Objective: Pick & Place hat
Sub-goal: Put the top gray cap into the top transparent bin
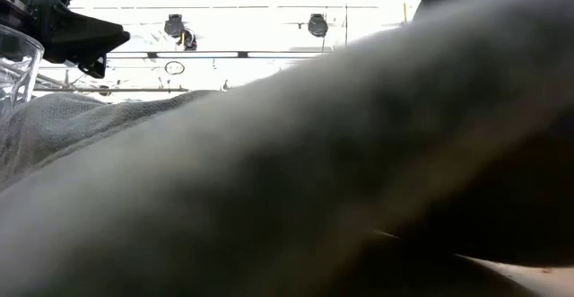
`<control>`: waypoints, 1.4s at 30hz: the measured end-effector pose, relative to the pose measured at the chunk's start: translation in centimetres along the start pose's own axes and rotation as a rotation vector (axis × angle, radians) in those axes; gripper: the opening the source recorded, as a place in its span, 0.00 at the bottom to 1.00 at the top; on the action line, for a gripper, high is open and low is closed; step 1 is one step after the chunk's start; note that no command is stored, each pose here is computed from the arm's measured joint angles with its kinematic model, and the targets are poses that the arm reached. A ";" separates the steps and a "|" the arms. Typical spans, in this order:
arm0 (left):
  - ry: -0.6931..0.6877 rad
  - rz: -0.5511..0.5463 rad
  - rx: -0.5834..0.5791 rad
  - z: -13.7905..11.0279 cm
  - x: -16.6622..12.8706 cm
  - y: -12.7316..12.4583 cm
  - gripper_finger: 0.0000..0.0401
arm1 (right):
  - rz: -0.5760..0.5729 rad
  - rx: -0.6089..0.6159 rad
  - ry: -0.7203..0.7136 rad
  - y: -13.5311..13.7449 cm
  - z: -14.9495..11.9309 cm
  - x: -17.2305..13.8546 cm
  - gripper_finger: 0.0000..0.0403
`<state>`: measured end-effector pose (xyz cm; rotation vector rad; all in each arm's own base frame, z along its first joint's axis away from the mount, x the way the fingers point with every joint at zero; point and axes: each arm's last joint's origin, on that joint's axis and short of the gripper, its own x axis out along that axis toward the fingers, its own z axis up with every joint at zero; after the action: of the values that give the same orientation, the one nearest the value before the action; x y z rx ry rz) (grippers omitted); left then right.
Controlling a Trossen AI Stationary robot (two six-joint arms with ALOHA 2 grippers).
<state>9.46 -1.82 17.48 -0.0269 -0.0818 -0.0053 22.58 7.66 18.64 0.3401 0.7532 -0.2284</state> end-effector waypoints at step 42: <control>-0.001 0.000 0.000 0.0 0.0 0.0 0.19 | 0.491 0.172 0.214 -12.3 4.3 7.1 0.71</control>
<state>9.45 -1.82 17.50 -0.0274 -0.0830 -0.0052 26.37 -5.87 13.95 0.7077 0.8380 0.2119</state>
